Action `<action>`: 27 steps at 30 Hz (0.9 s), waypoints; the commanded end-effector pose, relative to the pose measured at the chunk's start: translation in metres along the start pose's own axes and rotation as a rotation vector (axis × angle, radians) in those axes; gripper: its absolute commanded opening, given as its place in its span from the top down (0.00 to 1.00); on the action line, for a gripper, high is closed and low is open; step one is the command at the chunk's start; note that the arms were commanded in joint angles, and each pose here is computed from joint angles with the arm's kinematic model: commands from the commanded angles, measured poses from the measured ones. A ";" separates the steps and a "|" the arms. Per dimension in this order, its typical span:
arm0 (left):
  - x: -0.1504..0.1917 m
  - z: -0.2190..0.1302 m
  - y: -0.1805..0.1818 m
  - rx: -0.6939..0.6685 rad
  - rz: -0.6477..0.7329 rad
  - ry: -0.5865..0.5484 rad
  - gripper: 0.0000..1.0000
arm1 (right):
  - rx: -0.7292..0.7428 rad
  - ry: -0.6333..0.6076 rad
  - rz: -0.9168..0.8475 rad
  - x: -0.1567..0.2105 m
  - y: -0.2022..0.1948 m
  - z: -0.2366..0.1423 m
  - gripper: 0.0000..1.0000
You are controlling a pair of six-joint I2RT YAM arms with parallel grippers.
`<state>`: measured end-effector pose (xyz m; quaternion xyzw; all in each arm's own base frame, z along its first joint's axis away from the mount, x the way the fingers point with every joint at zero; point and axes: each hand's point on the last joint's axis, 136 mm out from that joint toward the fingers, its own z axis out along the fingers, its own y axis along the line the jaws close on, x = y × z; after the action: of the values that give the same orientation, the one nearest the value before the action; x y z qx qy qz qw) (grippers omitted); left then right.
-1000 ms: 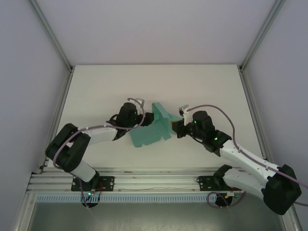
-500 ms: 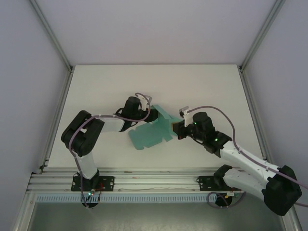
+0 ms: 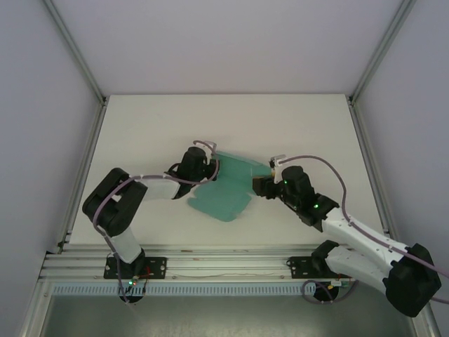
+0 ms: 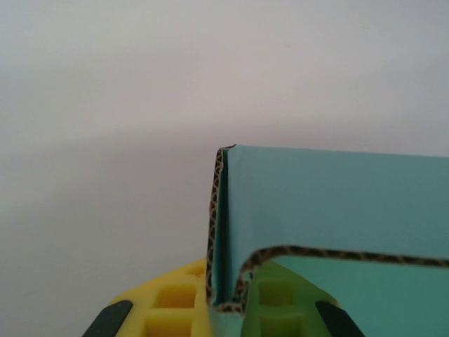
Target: Assemble paper box
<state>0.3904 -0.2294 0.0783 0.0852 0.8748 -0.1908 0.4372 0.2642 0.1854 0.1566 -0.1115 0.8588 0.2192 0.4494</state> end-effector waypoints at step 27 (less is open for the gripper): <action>-0.013 -0.068 0.014 -0.280 -0.016 -0.133 1.00 | 0.089 0.085 -0.008 -0.029 0.000 0.061 0.01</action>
<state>0.3531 -0.1852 0.1040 0.0238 0.8747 -0.0565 0.4807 0.3279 0.1851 0.1521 -0.0635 0.8889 0.1172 0.4384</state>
